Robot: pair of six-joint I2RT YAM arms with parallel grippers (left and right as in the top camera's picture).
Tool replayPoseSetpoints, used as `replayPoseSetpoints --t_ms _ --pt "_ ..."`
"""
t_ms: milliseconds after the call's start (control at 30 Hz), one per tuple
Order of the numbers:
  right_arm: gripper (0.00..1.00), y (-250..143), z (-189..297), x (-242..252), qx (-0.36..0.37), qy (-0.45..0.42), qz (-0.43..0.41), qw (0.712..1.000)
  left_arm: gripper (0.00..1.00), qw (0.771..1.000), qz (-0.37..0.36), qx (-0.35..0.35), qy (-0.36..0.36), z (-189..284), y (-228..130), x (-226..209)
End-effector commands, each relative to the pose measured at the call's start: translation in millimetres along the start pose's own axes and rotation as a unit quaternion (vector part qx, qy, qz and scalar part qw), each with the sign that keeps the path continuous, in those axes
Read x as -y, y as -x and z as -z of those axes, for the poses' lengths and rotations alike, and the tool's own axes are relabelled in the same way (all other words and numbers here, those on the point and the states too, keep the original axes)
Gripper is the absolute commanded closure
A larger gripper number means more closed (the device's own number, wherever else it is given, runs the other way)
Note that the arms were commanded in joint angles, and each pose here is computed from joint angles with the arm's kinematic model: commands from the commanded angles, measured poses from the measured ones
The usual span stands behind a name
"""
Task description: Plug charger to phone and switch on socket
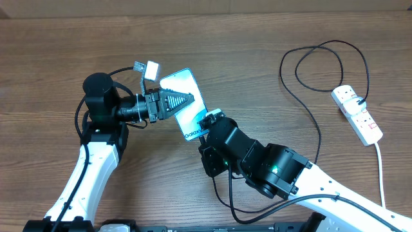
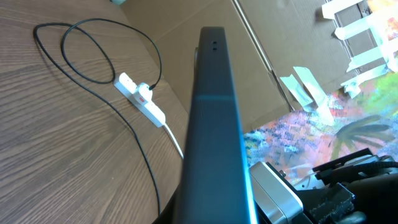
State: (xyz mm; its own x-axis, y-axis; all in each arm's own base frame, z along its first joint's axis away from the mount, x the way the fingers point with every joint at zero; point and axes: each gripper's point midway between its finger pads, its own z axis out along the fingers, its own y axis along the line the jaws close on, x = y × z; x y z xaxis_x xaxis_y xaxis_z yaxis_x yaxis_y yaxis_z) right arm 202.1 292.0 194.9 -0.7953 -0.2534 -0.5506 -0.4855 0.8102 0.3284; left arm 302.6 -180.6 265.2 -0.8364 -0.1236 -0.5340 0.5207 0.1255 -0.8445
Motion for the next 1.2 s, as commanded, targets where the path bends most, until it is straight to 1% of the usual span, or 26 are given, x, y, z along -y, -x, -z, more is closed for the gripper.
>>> replayPoseSetpoints --t_ms 0,300,767,967,1000,1033,1100,1167 --pt "0.96 38.4 12.2 -0.8 0.075 -0.012 0.006 0.997 0.95 0.996 -0.002 -0.067 -0.054 -10.7 -28.0 18.7" --pt "0.96 45.2 18.2 -3.9 0.084 -0.010 0.007 0.996 0.96 0.994 0.003 -0.085 -0.064 -12.7 -40.9 17.3" --pt "0.96 51.0 19.5 -7.3 0.095 -0.005 0.017 0.995 0.96 0.992 0.004 -0.103 -0.074 -21.4 -50.5 21.8" --pt "0.96 40.3 17.7 -7.4 0.071 0.000 0.017 0.997 0.96 0.993 0.006 -0.098 -0.066 -22.0 -48.9 19.2" --pt "0.95 37.9 17.4 -8.9 0.065 0.005 0.018 0.998 0.96 0.994 0.005 -0.094 -0.061 -22.4 -47.5 17.4" --pt "0.91 36.5 17.3 -9.7 0.061 0.008 0.018 0.998 0.96 0.995 0.005 -0.087 -0.054 -22.7 -45.3 14.8" --pt "0.80 35.7 18.9 -12.1 0.060 0.015 0.018 0.998 0.96 0.996 0.005 -0.076 -0.039 -23.8 -41.4 9.7" --pt "0.72 36.8 23.8 -14.1 0.064 0.021 0.019 0.998 0.96 0.998 0.004 -0.065 -0.025 -24.7 -37.8 5.0"
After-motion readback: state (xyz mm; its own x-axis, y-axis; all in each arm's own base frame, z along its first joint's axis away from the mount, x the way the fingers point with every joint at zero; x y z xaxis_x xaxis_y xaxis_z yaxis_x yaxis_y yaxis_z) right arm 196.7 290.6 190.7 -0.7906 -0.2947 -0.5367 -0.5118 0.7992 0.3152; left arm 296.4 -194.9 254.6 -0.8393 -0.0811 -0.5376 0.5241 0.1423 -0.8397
